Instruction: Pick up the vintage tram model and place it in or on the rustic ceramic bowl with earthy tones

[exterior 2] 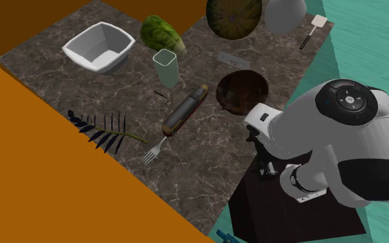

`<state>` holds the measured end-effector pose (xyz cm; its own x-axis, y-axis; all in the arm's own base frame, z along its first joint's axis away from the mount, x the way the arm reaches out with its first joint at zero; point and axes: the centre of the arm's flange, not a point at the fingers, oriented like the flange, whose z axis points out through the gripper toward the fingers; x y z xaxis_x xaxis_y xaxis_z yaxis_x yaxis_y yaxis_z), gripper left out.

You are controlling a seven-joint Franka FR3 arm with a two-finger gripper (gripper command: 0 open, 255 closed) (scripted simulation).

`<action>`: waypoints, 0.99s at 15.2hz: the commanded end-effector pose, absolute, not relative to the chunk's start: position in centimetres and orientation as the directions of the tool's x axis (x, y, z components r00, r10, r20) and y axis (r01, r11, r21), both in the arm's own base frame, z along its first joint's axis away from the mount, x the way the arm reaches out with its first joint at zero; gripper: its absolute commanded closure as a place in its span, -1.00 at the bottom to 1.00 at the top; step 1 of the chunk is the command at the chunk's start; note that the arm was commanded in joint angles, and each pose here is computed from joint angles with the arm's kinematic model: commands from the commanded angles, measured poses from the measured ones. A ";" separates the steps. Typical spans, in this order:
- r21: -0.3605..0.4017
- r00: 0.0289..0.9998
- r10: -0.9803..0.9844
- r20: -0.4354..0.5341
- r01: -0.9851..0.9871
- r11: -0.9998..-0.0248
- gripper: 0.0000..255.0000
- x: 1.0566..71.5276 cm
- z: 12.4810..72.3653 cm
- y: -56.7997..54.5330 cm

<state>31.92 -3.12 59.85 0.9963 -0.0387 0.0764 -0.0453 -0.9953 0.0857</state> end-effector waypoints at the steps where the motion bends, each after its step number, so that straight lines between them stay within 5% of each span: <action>1: 0.086 0.996 -0.039 0.076 -0.045 -0.995 -1.00 31.9 59.8 -3.1; 15: 0.025 0.917 0.386 0.101 0.386 -0.922 -1.00 40.4 59.0 -20.7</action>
